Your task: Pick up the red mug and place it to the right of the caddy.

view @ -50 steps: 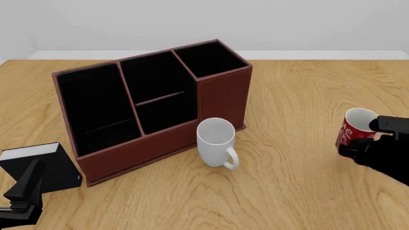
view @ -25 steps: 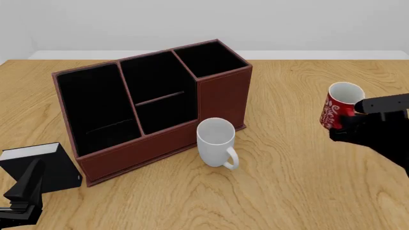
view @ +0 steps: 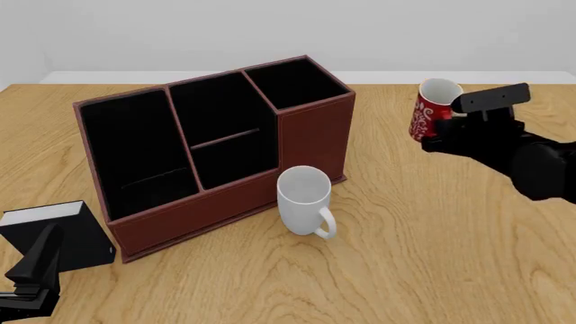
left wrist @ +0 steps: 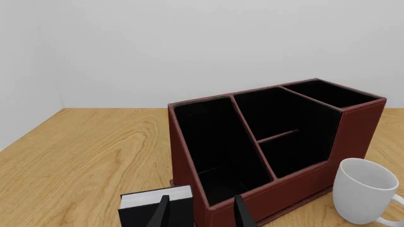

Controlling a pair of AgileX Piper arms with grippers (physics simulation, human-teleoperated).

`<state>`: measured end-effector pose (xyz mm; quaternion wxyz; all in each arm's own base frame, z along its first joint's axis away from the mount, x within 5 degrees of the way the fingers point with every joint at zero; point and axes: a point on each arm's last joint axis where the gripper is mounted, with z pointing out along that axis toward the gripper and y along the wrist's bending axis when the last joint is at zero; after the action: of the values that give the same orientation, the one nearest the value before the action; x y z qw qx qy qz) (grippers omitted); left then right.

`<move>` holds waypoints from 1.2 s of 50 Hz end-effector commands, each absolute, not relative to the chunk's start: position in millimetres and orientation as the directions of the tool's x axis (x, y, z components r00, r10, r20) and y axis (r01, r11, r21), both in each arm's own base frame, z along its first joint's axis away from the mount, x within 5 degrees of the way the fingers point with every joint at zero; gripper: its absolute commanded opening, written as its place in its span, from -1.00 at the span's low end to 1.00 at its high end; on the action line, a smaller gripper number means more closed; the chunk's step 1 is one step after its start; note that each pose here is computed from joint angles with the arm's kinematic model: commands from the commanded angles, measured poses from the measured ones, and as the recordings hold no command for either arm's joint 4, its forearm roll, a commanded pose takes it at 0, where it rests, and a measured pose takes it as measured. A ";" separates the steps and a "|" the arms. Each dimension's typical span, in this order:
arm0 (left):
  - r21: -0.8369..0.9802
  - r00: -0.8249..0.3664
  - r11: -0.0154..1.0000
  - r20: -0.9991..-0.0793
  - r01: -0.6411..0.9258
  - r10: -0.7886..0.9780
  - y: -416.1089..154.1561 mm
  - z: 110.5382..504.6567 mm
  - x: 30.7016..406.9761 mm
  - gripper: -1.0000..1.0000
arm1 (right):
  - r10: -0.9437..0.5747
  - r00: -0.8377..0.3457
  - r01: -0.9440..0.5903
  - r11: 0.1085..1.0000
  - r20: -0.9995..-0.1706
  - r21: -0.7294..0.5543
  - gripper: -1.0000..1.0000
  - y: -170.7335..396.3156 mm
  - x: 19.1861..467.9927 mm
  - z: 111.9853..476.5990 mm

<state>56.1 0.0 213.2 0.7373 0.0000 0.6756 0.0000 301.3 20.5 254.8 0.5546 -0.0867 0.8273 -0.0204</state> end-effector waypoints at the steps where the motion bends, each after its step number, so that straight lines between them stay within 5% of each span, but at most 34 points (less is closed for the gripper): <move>1: 0.000 0.087 1.000 -0.996 0.000 0.000 0.0 213.2 56.1 1.00 | -0.150 -0.361 -0.149 0.984 -0.920 -0.101 -1.00 36.9 336.6 250.0; 60: 0.000 0.087 1.000 -0.996 0.000 0.000 0.0 213.2 56.1 1.00 | -0.192 -0.447 -0.228 0.969 -0.874 -0.096 -1.00 73.1 405.1 203.7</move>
<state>56.1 0.0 213.2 0.7373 0.0000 0.6756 0.0000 399.5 70.5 206.8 0.5116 -0.1244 0.8500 0.0148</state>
